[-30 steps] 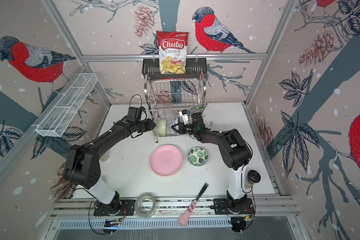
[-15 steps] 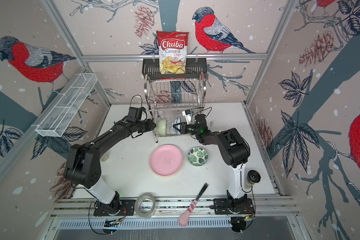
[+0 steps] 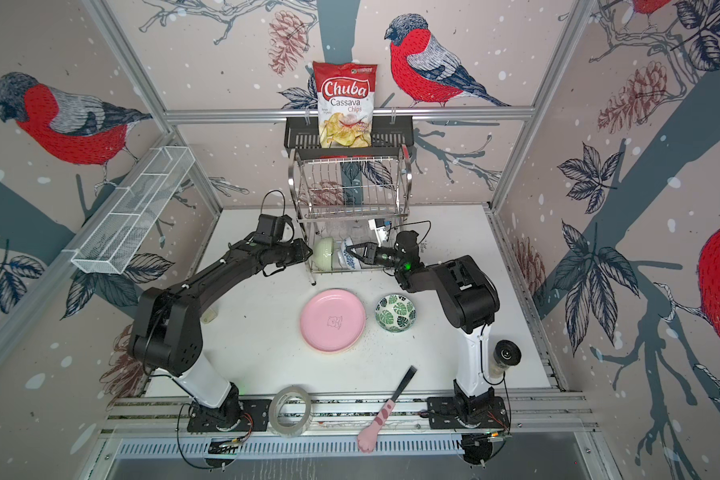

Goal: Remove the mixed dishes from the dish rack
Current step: 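Reach the right gripper back to the blue floral bowl in the rack, then grasp the blue floral bowl rim with the right gripper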

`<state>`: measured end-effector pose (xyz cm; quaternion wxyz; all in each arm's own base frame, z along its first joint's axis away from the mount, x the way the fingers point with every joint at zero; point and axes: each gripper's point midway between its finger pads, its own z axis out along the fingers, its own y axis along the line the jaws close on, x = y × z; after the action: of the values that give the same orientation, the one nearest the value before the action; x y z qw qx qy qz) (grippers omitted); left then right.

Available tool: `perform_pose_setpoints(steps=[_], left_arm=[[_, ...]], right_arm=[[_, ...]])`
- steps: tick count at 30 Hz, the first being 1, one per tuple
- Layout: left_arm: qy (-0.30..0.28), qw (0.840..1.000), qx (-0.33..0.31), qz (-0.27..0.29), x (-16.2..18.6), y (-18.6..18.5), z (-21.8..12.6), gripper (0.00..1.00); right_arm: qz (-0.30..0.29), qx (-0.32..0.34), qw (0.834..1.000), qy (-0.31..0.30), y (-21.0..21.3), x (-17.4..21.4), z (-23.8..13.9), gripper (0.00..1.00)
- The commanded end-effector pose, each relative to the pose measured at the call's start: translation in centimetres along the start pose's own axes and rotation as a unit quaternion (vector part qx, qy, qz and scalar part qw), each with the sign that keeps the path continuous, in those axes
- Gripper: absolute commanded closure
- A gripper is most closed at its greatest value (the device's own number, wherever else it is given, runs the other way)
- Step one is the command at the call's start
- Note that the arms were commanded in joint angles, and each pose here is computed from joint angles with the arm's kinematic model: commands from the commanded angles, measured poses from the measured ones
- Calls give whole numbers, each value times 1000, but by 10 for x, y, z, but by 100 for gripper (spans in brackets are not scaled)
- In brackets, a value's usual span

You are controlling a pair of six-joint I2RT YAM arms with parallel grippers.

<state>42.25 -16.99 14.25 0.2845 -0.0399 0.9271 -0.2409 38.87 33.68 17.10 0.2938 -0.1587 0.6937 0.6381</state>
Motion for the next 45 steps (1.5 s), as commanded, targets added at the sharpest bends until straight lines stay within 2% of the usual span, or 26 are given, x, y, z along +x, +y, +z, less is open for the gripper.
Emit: perform_pose_setpoints(steps=[1, 4, 7, 8, 15, 18, 20, 23, 32, 41, 45], left_arm=[[-2, 1000, -7, 7, -1, 2, 0, 68], [-1, 1000, -7, 7, -1, 3, 0, 68], [0, 1000, -4, 6, 1, 2, 1, 68], [1, 1000, -3, 5, 1, 2, 1, 68], [0, 1000, 0, 6, -1, 0, 2, 68], [-1, 1000, 1, 7, -3, -1, 1, 68], [-1, 1000, 2, 7, -3, -2, 1, 68], [0, 1000, 1, 7, -3, -1, 1, 68], [0, 1000, 3, 7, -4, -3, 0, 68], [4, 1000, 3, 8, -2, -2, 2, 68], [5, 1000, 5, 9, -2, -3, 4, 68]], right_arm=[[-34, -45, 998, -8, 34, -11, -3, 84], [-43, -36, 998, -6, 37, -12, -5, 85], [-45, -14, 999, -2, 29, -10, -5, 98], [-43, -7, 999, -1, 26, -8, -6, 100], [-40, 39, 998, 13, 5, 3, -5, 100], [-66, 91, 993, 36, -6, 8, -3, 91], [-96, 134, 984, 65, -14, 16, -2, 79], [-139, 180, 968, 103, -20, 26, -1, 72], [-257, 263, 908, 203, -30, 45, 2, 67], [-299, 278, 885, 224, -30, 42, 13, 63], [-312, 273, 881, 226, -23, 39, 21, 62]])
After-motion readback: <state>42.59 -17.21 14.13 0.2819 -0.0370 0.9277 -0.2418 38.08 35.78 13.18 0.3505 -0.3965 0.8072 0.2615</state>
